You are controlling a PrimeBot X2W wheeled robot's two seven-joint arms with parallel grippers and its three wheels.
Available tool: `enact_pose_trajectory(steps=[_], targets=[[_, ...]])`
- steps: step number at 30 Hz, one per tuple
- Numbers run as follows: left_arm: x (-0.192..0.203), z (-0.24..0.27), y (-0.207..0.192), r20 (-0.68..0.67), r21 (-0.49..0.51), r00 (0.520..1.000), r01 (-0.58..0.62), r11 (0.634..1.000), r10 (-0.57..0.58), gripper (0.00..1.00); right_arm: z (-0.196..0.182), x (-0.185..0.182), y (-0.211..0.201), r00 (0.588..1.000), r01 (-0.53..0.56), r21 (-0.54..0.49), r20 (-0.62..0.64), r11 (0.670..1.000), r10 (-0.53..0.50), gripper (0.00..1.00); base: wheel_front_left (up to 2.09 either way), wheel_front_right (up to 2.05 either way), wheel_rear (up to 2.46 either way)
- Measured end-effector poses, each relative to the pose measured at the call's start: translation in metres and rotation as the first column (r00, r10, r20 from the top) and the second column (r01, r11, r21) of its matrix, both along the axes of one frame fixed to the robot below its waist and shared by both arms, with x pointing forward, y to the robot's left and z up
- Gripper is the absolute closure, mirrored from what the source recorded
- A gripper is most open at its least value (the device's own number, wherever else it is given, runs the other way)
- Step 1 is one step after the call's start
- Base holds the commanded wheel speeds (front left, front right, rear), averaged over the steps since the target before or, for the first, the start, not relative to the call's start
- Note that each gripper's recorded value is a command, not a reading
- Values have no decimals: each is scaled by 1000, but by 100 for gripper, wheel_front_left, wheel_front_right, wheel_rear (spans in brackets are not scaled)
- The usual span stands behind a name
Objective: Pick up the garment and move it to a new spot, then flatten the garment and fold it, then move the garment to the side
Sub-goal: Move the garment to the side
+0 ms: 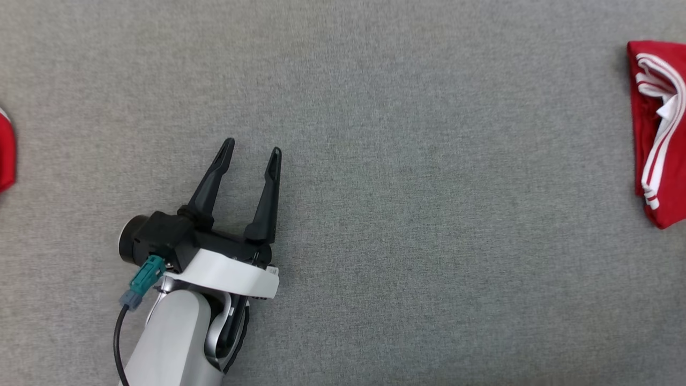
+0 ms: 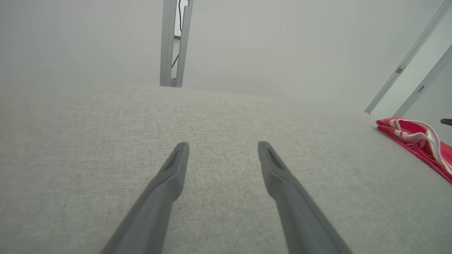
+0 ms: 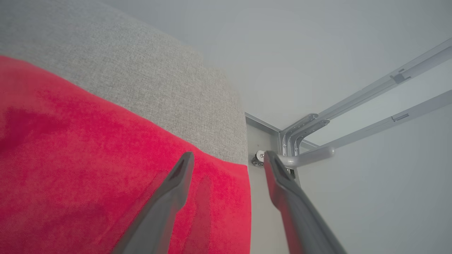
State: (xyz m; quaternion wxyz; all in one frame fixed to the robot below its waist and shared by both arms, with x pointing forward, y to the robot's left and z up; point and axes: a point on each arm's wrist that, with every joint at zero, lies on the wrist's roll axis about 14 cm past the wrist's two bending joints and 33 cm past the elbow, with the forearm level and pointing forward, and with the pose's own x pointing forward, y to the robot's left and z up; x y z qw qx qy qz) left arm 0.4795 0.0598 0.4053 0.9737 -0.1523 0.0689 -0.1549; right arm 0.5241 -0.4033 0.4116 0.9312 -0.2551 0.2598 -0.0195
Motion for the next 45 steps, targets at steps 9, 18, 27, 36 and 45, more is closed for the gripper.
enact_pose_trajectory(steps=[9,18,27,36,45], targets=[[-18,39,12,60,-10,997,-38,999,39,0,72,17,47,971,-115,61,218,992,99,0,0,0,0],[-40,82,32,148,-12,984,-98,995,99,0,146,-6,125,848,-301,192,502,934,170,0,0,0,0],[-71,111,56,211,-17,964,-161,987,161,0,172,-67,191,735,-407,360,674,839,67,0,0,0,0],[-97,112,83,200,-39,948,-246,968,249,0,141,-121,243,761,-412,490,649,768,-6,0,0,0,0],[-108,99,96,158,-36,945,-285,958,287,0,119,-140,260,795,-396,522,607,756,-3,0,0,0,0]])
